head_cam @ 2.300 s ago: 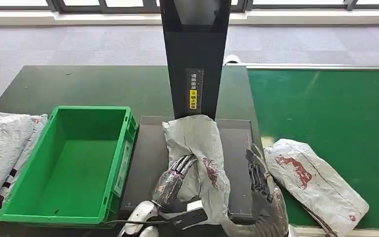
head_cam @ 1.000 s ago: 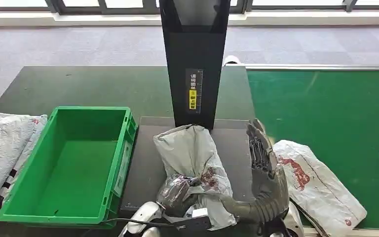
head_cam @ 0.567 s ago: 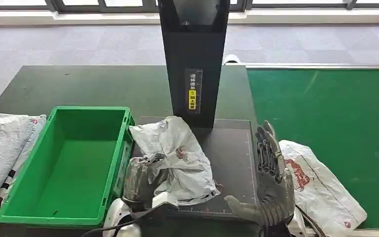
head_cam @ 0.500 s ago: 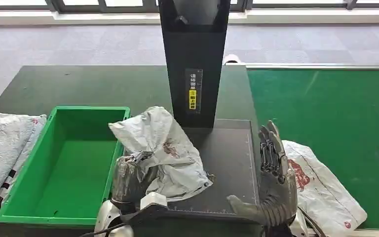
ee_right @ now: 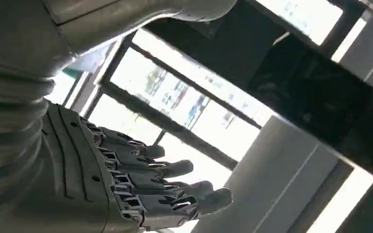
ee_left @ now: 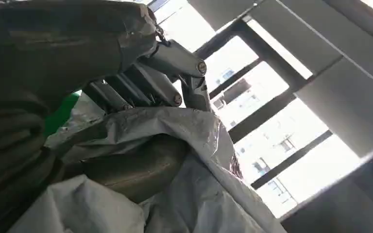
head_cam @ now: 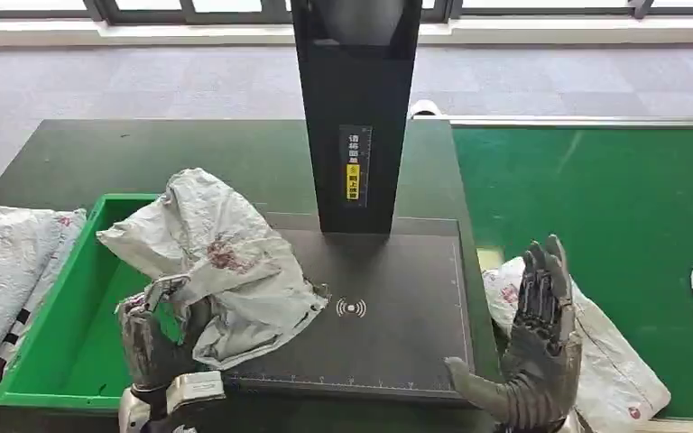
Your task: Moved the parcel from conveyor to table for the left to box.
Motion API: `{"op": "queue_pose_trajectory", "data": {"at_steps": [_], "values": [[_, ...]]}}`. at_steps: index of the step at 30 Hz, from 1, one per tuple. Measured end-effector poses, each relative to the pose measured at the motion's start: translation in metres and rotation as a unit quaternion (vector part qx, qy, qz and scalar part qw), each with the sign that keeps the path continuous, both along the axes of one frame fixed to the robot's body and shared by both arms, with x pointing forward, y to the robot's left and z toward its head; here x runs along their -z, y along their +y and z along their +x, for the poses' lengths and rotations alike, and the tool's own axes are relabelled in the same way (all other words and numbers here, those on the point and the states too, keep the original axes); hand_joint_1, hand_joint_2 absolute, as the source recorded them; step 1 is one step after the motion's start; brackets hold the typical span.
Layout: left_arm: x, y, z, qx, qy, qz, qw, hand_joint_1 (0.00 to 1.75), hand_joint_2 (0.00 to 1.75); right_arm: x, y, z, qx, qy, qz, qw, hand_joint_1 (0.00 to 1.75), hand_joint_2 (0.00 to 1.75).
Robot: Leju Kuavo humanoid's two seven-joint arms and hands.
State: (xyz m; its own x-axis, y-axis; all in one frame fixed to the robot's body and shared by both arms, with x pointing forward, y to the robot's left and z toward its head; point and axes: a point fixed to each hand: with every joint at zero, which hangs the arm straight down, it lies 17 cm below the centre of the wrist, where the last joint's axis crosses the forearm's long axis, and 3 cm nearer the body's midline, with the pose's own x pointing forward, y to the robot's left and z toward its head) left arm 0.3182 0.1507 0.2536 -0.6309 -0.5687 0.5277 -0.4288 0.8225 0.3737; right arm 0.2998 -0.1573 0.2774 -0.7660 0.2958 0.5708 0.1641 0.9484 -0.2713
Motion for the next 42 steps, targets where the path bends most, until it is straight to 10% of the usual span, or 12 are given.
{"op": "queue_pose_trajectory", "data": {"at_steps": [5,21,22,23,33,34,42], "values": [[0.009,0.080,0.021,-0.043,0.024,-0.115,0.992,1.75,1.75,0.013,-0.038,-0.021,0.109,0.002,0.020,0.994,0.00,1.75],[0.074,0.123,0.060,-0.066,0.118,-0.169,0.976,1.75,1.75,0.024,-0.035,-0.030,0.103,0.008,0.010,0.995,0.00,1.75],[0.075,0.125,0.062,-0.068,0.120,-0.172,0.975,0.19,1.75,0.026,-0.034,-0.030,0.102,0.010,0.009,0.995,0.00,1.75],[0.076,0.126,0.063,-0.068,0.121,-0.174,0.975,0.00,1.75,0.026,-0.034,-0.030,0.102,0.011,0.008,0.995,0.00,1.75],[0.077,0.130,0.065,-0.074,0.102,-0.179,0.976,0.00,1.75,0.028,-0.034,-0.030,0.101,0.013,0.006,0.995,0.00,1.75],[0.077,0.130,0.065,-0.073,0.102,-0.179,0.976,0.00,0.00,0.028,-0.034,-0.030,0.101,0.013,0.006,0.995,0.00,1.75],[0.074,0.139,0.059,-0.092,0.092,-0.201,0.971,0.00,0.00,0.029,-0.033,-0.031,0.101,0.014,0.005,0.995,0.00,1.75]]}}
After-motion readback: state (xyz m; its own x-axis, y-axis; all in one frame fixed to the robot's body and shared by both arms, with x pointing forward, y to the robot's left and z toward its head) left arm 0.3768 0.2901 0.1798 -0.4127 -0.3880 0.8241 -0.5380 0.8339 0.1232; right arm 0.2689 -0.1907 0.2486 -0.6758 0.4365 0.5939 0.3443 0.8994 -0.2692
